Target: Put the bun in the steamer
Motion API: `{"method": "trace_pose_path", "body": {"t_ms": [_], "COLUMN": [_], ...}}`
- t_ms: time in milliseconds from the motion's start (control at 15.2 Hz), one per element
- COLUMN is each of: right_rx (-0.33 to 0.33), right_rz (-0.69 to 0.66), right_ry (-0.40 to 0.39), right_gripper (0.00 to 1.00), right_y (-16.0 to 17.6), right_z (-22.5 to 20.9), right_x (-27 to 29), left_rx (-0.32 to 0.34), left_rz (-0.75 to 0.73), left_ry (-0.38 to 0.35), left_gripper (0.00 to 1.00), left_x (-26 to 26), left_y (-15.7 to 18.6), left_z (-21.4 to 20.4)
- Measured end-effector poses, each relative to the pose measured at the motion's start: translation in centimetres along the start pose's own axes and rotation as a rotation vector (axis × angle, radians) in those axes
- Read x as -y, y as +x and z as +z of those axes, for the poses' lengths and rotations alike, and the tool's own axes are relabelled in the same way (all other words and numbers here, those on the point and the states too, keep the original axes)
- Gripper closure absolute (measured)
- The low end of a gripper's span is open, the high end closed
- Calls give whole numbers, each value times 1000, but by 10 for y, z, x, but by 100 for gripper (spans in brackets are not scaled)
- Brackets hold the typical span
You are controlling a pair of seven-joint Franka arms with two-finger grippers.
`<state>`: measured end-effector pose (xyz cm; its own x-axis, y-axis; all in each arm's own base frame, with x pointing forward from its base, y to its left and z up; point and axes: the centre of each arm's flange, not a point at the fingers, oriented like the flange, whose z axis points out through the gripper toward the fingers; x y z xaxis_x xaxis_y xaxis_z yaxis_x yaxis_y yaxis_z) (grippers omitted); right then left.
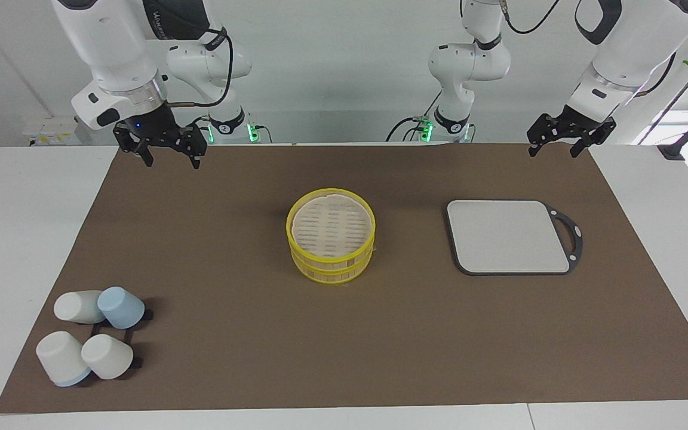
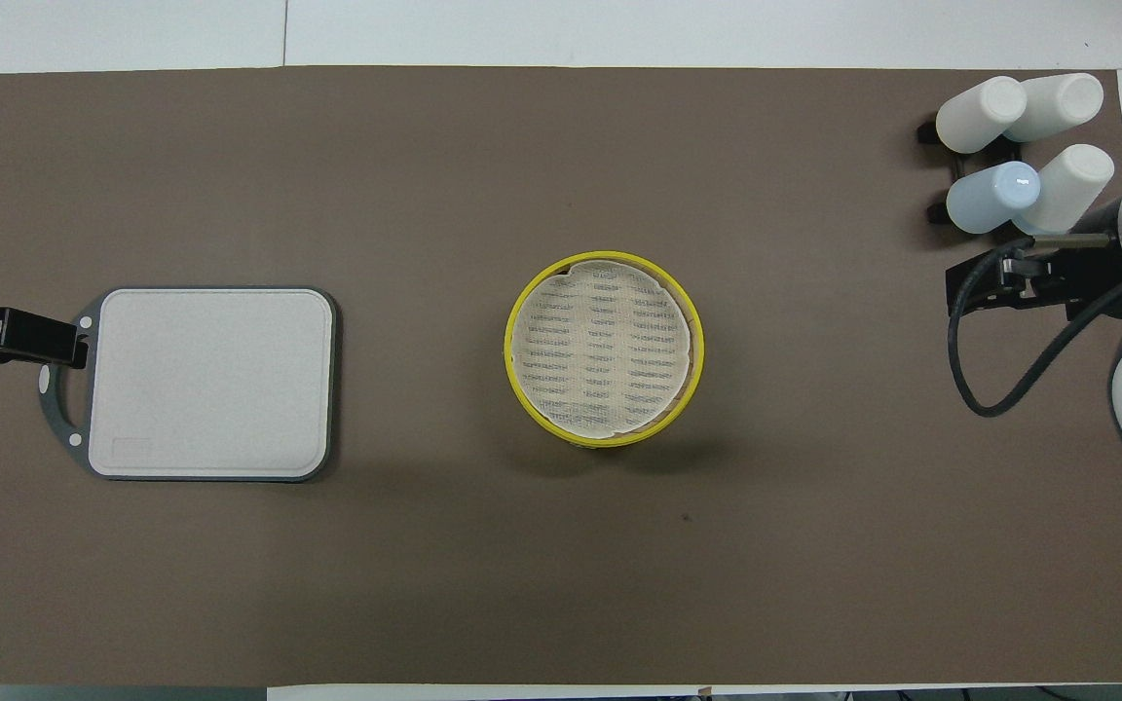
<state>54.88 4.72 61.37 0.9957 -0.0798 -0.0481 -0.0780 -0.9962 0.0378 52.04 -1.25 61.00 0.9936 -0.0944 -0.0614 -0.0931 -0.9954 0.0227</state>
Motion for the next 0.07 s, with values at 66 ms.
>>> {"method": "trace_pose_path", "body": {"t_ms": [66], "right_rx": [0], "right_rz": [6], "right_ry": [0], "right_gripper": [0], "right_y": [1], "right_z": [0], "right_x": [-3], "left_rx": [1], "left_rz": [0], "left_ry": [0], "left_gripper": [0], "left_x": [0], "left_y": [0], "left_z": [0]}}
